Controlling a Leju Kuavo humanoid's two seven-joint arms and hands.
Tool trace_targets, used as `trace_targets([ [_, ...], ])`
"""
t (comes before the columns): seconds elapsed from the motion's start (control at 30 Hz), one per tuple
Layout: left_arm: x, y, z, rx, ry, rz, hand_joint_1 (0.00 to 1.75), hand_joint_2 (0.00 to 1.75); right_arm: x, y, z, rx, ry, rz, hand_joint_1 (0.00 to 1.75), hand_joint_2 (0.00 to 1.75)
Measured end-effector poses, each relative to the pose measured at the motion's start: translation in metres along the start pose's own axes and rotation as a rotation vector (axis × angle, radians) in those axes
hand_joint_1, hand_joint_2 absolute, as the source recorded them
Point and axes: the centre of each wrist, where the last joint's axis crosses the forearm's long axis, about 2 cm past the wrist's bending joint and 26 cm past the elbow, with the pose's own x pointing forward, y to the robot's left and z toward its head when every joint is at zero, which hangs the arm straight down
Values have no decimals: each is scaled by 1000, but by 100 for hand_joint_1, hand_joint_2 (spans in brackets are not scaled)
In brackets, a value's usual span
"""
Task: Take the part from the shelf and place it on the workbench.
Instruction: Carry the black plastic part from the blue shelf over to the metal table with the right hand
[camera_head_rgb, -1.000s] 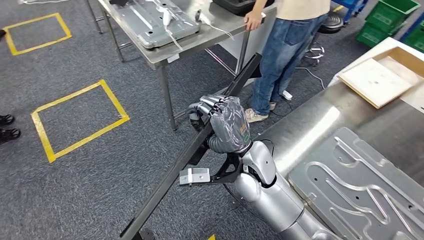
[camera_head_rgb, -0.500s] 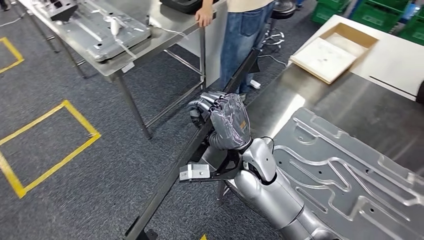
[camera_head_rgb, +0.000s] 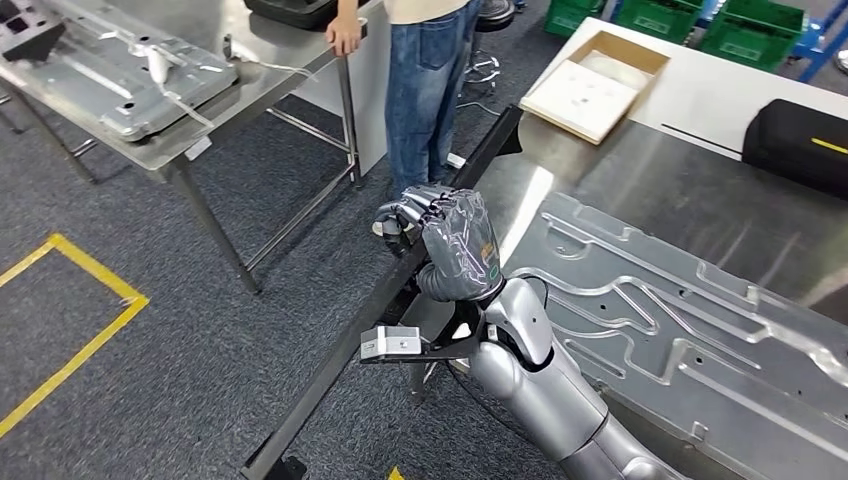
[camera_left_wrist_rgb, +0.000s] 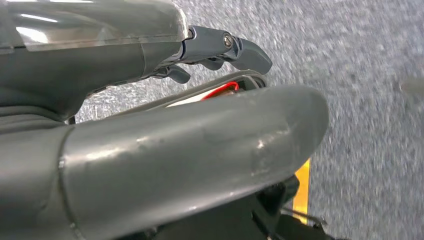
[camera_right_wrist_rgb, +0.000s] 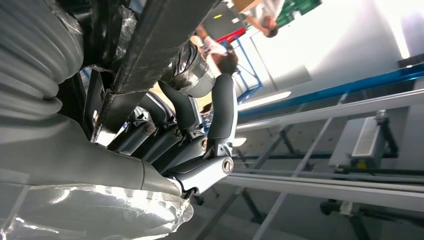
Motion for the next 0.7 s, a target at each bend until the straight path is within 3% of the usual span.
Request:
trace_targets([
  [0.7, -3, 2, 1, -1, 8, -10, 0, 0, 0, 2, -4, -9, 2, -8, 175, 175],
])
